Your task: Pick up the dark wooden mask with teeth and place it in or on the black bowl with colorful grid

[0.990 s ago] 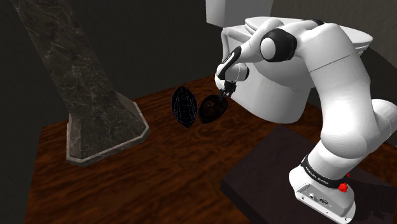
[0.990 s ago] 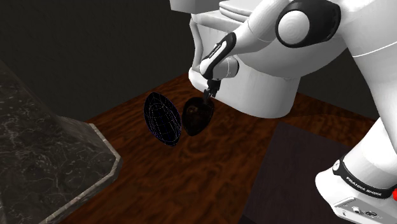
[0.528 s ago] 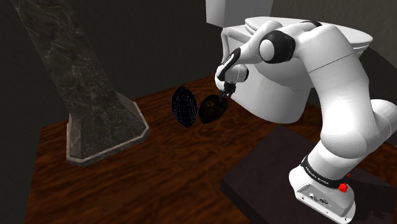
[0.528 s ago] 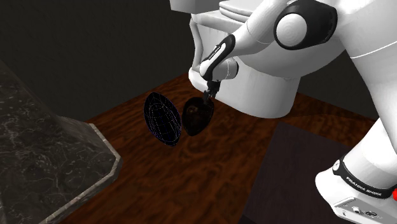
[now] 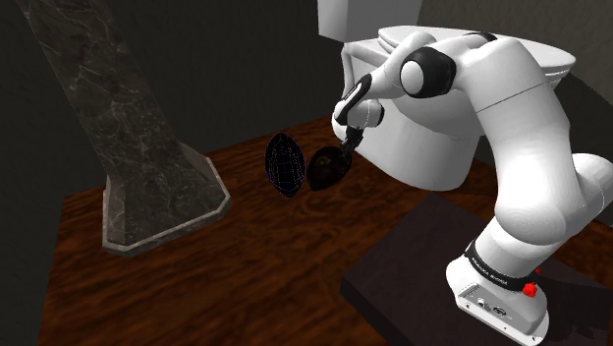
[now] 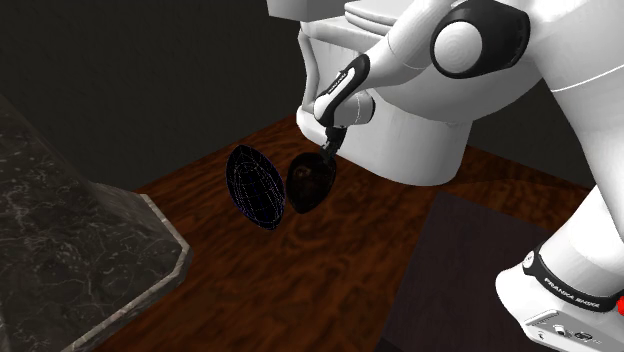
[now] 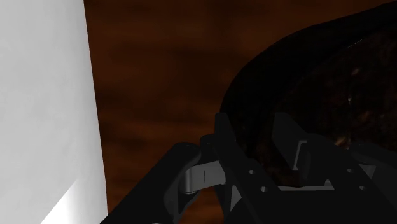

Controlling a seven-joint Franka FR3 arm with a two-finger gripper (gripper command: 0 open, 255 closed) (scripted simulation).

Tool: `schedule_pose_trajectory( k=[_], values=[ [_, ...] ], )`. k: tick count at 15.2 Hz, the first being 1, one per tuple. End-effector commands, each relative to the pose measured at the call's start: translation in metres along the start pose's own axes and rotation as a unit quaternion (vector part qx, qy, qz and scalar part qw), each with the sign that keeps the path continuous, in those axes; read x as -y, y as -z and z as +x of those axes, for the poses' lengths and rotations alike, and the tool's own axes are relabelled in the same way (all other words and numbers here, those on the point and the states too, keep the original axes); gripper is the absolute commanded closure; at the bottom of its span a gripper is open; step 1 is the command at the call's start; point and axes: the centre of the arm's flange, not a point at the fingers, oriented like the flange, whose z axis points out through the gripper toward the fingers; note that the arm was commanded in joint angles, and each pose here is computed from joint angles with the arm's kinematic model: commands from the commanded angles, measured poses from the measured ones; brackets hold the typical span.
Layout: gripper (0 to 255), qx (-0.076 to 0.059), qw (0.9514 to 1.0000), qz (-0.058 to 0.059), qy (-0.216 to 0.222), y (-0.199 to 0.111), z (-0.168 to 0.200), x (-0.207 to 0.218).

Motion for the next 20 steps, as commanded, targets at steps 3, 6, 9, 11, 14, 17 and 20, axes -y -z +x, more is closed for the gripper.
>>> schedule_pose_trajectory(
  k=[3,6,9,11,14,17,20],
  values=[
    [255,0.000,1.0000,0.000,0.000,0.000,0.000,0.001],
    [255,0.000,1.0000,0.000,0.000,0.016,0.003,0.002],
    [255,0.000,1.0000,0.000,0.000,0.032,0.005,0.003],
    [255,0.000,1.0000,0.000,0.000,0.042,0.006,0.003],
    [255,0.000,1.0000,0.000,0.000,0.058,0.008,0.004],
    [255,0.000,1.0000,0.000,0.000,0.073,0.010,0.005],
    [255,0.000,1.0000,0.000,0.000,0.089,0.012,0.006]
  ],
)
